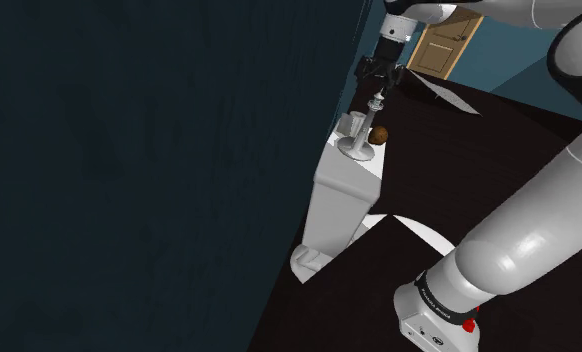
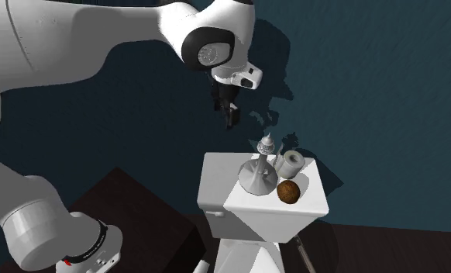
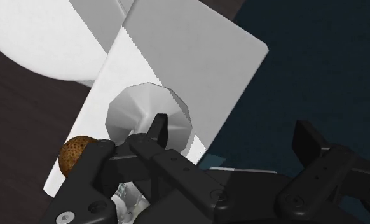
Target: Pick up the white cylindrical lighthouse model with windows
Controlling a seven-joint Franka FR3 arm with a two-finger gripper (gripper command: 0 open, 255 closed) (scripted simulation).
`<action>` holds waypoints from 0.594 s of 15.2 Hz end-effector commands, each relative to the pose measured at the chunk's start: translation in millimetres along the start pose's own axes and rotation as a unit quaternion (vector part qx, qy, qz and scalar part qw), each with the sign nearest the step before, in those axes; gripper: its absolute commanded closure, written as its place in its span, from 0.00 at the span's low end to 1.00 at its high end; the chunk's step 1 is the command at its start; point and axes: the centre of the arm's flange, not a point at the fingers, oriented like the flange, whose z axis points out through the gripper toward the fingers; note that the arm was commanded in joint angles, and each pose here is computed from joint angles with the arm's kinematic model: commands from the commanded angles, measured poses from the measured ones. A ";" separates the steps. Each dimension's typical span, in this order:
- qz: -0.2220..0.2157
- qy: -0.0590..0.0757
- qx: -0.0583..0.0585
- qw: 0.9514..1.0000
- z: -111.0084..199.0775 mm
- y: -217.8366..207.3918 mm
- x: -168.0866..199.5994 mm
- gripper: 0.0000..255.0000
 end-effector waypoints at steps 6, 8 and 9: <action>0.064 -0.020 -0.005 0.998 18.8 52.2 80.0 0.00; 0.082 -0.026 -0.006 0.996 24.9 69.4 100.9 0.00; 0.091 -0.029 -0.007 0.995 28.1 78.2 111.1 0.00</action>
